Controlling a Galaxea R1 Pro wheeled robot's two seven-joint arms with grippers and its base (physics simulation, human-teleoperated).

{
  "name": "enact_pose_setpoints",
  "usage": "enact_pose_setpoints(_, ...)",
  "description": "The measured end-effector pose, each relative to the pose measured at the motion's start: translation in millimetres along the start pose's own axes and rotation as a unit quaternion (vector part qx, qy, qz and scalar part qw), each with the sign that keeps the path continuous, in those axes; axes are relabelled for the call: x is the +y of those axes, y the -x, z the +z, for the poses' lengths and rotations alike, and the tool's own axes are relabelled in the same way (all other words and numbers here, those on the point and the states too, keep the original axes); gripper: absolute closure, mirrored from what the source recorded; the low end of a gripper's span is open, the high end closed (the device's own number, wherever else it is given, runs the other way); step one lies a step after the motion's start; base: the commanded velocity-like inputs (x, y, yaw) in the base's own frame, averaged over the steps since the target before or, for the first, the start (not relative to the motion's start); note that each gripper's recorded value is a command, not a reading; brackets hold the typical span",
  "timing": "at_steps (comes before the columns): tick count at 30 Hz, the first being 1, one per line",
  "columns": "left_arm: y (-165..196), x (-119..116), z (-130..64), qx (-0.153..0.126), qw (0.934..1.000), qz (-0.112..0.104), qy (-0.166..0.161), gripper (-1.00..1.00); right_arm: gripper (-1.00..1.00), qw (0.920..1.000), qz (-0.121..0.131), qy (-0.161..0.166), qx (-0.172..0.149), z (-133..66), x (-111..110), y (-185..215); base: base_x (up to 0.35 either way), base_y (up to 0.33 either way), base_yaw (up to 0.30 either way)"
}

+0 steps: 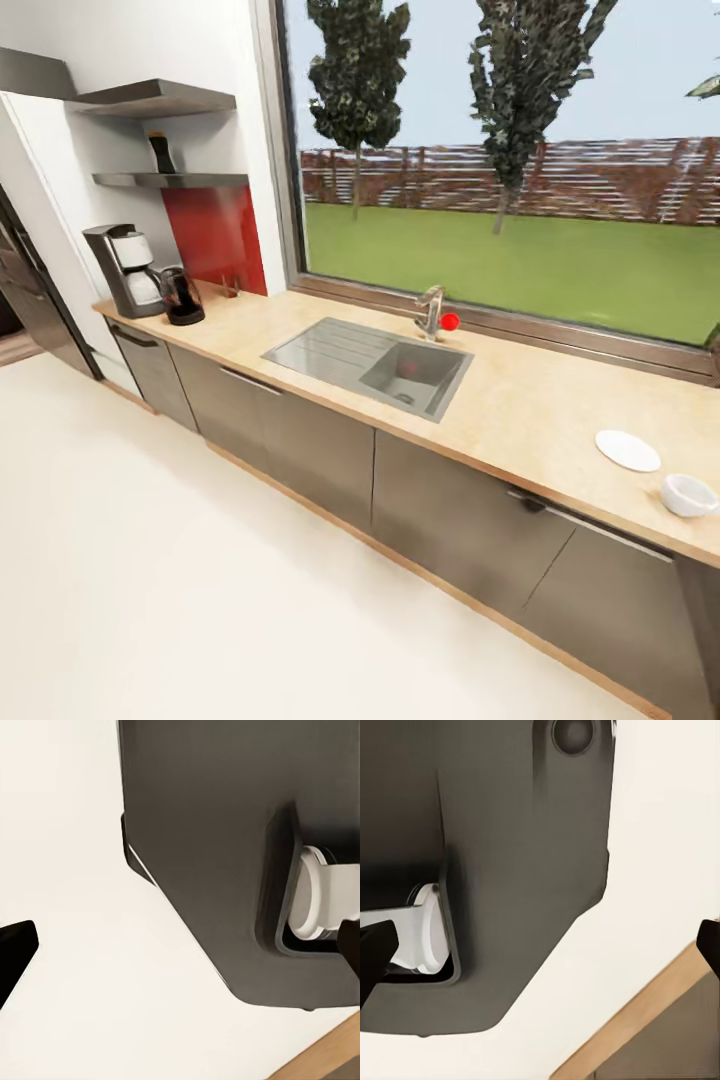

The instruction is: Set up a coffee station on the kitchen countertop: keep the coffee maker on the countertop, move the bottle of coffee from the kitchen shelf to the counter next to the coffee maker, place a paper coffee filter on top of the coffee maker, put the saucer next to the coffee maker with the coffee cup on the saucer, and place the electric kettle next to the coffee maker.

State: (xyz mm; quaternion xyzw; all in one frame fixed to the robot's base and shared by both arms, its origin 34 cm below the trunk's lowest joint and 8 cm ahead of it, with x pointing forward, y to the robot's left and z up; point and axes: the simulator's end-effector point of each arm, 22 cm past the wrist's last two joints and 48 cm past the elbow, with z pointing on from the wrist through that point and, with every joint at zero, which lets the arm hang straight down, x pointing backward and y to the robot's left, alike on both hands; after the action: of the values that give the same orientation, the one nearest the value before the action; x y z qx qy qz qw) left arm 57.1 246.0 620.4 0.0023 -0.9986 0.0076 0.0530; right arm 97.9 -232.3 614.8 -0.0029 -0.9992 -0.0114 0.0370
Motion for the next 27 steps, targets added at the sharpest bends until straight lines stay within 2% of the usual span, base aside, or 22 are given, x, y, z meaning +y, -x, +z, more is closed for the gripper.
enact_pose_setpoints(27, -4.6, -0.9, -0.2, 0.004, 1.0000, 0.003, -0.001, -1.00, -1.00, 1.0000, -0.002, 0.002, 0.009, 0.2, 1.1, -7.3, 0.000, 0.000, -0.256)
